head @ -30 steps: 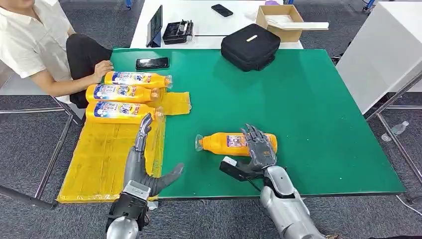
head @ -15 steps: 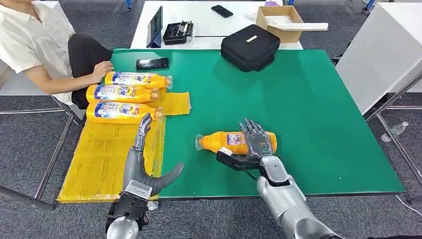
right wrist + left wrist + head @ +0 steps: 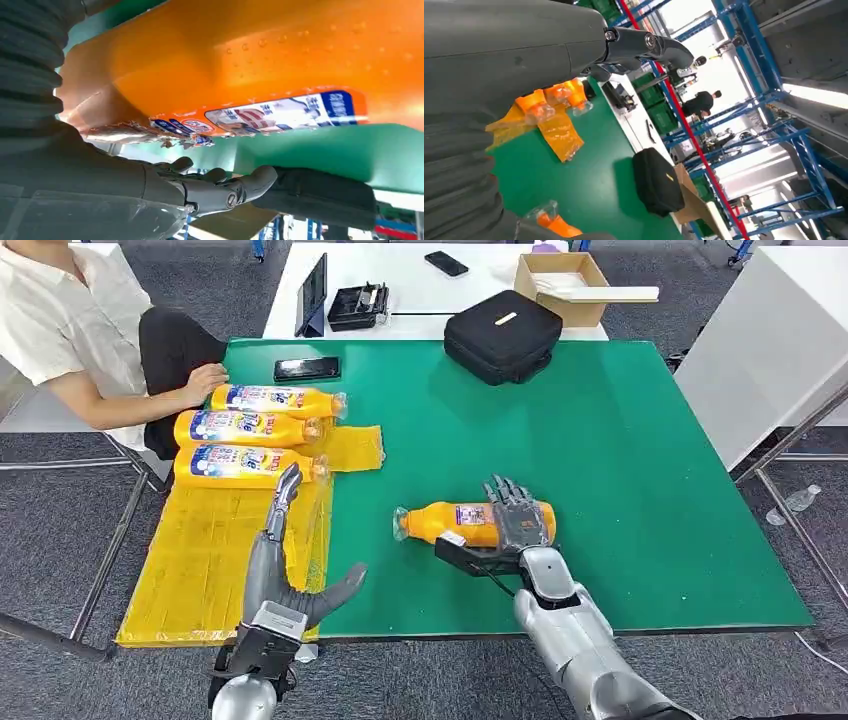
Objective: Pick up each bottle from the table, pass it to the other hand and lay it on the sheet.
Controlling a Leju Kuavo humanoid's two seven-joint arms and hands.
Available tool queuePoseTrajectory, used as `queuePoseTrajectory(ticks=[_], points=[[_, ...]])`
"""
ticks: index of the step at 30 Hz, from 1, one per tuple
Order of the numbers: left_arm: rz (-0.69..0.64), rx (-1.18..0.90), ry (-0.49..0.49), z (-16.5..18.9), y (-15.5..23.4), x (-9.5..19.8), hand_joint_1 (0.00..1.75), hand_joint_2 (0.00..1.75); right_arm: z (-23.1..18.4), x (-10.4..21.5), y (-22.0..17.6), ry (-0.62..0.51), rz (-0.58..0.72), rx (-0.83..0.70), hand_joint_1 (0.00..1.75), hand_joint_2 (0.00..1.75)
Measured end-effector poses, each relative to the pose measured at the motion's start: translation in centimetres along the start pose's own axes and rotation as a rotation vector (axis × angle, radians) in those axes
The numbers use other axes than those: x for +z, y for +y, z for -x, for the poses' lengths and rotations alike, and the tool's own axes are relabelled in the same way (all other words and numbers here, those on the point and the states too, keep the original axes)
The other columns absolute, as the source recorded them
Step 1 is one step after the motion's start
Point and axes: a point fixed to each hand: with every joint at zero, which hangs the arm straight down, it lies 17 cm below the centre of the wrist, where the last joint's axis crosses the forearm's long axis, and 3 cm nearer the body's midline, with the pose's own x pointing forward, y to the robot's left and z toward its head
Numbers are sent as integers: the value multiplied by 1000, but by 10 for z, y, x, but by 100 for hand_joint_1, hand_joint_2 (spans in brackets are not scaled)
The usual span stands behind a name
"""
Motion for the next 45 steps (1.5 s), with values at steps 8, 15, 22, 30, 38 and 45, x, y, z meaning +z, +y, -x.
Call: queuePoseTrajectory(ticks=[8, 15, 22, 30, 38, 45], points=[[-13, -17, -1, -1, 7, -1, 0, 175, 7, 0, 13, 38, -104, 36, 175, 175], [6, -4, -12, -4, 4, -1, 0, 175, 9, 0, 23, -76, -202, -165, 175, 175], [9, -3, -14, -4, 3, -1, 0, 175, 26, 0, 27, -63, -218, -182, 175, 175], [9, 1, -20, -5, 3, -1, 0, 175, 28, 1, 27, -73, -223, -251, 175, 175], [0, 52, -20, -6, 4, -1, 0, 175, 30, 6, 21, -101, -187, -443, 175, 175], [15, 175, 78, 9, -2, 1, 0, 0, 20, 20, 4, -135, -108, -589, 175, 175]])
